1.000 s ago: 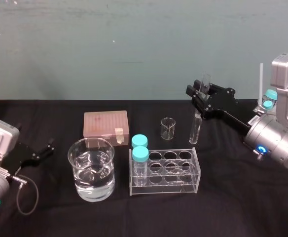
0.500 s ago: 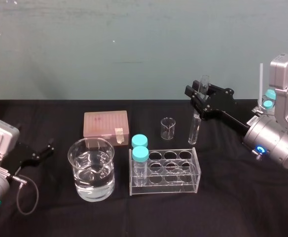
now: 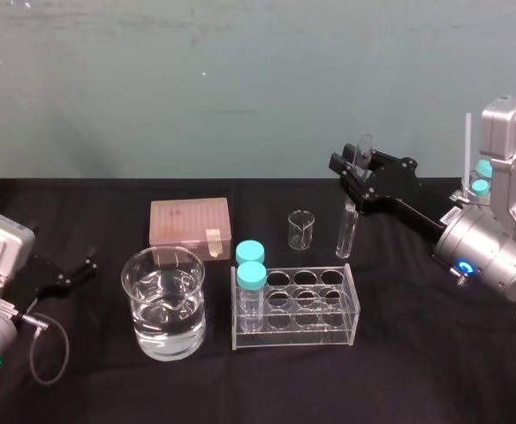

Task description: Hold the test tube with one hand and immerse one end into the beaker, then return it to the test tube rack.

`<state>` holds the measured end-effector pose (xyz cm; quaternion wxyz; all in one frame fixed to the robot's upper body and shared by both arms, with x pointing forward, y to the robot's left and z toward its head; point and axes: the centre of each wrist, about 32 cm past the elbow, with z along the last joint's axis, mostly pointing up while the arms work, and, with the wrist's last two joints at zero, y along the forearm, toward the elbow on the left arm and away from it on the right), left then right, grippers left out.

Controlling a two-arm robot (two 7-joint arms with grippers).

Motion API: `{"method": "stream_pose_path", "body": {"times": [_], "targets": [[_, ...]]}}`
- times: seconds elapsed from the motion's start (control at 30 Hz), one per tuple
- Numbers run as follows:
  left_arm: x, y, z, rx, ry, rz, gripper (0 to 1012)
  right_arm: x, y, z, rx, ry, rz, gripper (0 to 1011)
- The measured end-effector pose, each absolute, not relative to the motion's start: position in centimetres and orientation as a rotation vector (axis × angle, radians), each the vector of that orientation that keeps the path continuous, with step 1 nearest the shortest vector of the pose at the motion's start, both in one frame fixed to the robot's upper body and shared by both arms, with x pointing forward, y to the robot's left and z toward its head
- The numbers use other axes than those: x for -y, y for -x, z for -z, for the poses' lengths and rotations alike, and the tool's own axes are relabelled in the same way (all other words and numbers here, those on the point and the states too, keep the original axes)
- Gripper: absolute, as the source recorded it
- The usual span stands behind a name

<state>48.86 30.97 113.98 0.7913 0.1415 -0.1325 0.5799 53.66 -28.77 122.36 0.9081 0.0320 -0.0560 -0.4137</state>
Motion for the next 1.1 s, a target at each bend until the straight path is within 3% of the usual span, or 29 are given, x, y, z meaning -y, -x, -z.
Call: {"method": "stream_pose_path", "body": {"times": [1.1], "targets": [[-31.0,-48.9,-114.0,0.285,-0.304,-1.248,1000,25.8,-56.9,-124.6,0.183,-0.068,0.733,241]]}}
